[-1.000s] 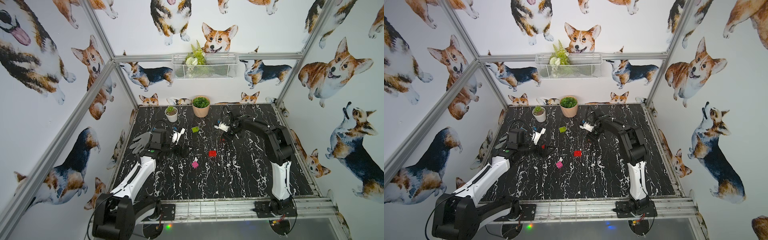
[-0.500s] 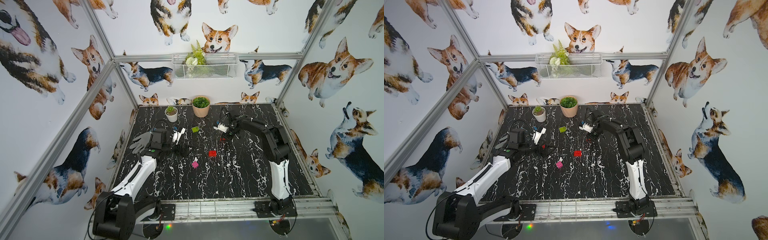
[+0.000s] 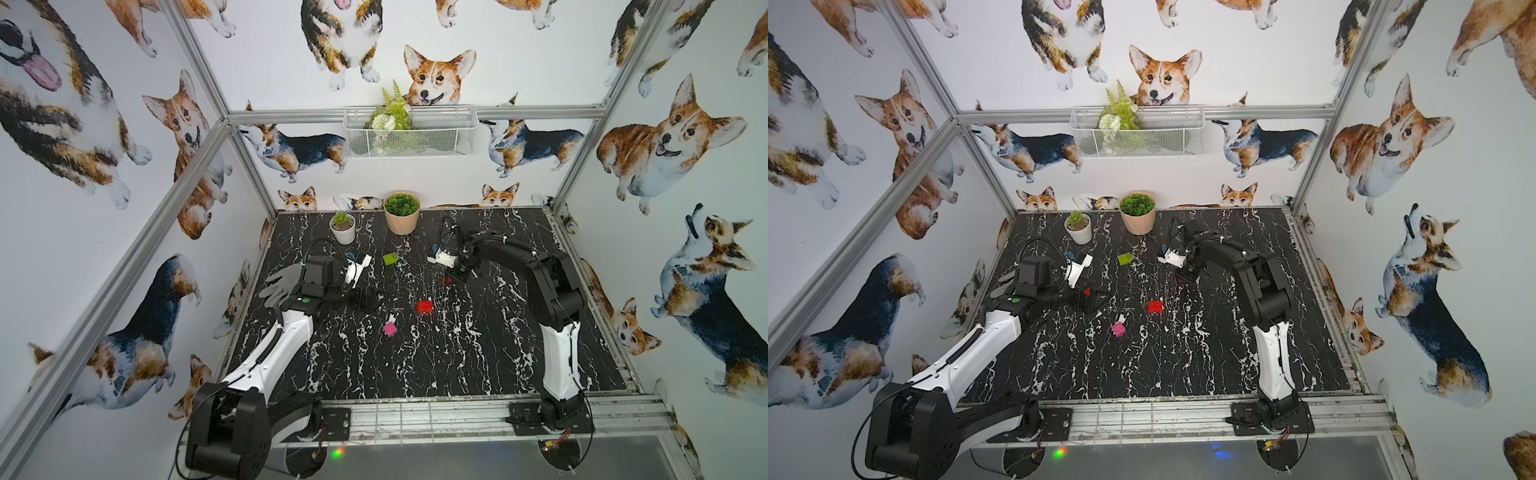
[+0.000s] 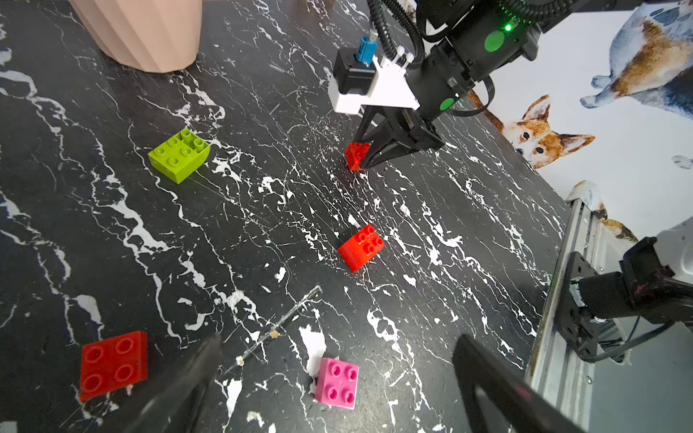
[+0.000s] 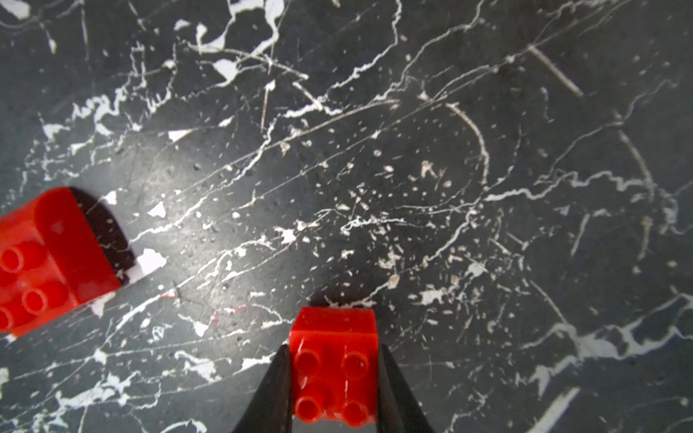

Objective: Assemble the letter s with lego
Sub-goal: Pick up the lego brick from the center of the board, then assemble the lego brick with the lego brick.

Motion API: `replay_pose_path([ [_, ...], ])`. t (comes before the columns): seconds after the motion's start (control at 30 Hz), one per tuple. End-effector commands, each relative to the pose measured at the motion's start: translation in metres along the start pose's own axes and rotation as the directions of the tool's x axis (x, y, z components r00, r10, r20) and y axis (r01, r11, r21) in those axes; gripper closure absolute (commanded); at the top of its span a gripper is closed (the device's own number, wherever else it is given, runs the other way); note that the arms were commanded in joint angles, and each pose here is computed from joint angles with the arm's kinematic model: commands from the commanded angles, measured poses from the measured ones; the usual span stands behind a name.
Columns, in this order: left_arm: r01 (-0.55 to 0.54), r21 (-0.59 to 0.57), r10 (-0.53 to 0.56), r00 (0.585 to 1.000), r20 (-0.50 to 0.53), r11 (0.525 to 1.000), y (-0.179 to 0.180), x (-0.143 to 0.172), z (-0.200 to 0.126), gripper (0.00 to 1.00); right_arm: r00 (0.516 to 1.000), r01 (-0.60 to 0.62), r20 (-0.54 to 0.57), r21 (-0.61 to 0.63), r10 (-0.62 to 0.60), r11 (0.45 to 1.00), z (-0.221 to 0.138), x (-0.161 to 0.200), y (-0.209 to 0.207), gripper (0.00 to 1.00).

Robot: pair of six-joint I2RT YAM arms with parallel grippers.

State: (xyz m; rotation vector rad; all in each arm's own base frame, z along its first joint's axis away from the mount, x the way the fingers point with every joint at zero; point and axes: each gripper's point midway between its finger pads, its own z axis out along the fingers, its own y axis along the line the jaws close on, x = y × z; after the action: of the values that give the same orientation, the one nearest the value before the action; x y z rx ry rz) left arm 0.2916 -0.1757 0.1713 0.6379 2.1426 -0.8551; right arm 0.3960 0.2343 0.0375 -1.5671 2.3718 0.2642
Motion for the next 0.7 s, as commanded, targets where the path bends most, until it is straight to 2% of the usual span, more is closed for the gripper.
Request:
replay_pose_path([
  [0.0, -0.031, 0.000, 0.031, 1.000, -0.007, 1.000, -0.002, 0.000, -0.002, 0.00, 0.999, 0.045, -0.022, -0.033, -0.045, 0.998, -0.004, 0.008, 0.011, 0.75],
  [0.1, -0.036, -0.005, 0.036, 0.999, -0.012, 0.999, -0.003, -0.001, -0.005, 0.00, 0.998, 0.062, 0.023, -0.043, -0.061, 0.997, -0.019, -0.003, 0.020, 0.75],
  [0.2, -0.049, -0.017, 0.049, 0.999, -0.013, 0.999, -0.004, -0.002, -0.010, 0.00, 0.985, 0.154, 0.089, -0.032, -0.151, 0.988, -0.041, -0.020, 0.035, 0.73],
  [0.3, -0.057, -0.019, 0.056, 0.998, -0.027, 0.998, -0.006, 0.002, -0.013, 0.00, 0.969, 0.218, 0.133, -0.084, -0.206, 0.972, -0.054, -0.026, 0.056, 0.73],
  [0.43, -0.042, -0.018, 0.042, 0.999, -0.026, 0.999, -0.008, 0.004, -0.016, 0.00, 0.948, 0.300, 0.146, -0.122, -0.281, 0.946, -0.053, -0.027, 0.085, 0.74],
  [0.67, -0.038, -0.041, 0.037, 0.999, -0.019, 0.998, -0.009, 0.010, -0.024, 0.00, 0.932, 0.355, 0.145, -0.166, -0.334, 0.920, -0.043, -0.028, 0.112, 0.74],
])
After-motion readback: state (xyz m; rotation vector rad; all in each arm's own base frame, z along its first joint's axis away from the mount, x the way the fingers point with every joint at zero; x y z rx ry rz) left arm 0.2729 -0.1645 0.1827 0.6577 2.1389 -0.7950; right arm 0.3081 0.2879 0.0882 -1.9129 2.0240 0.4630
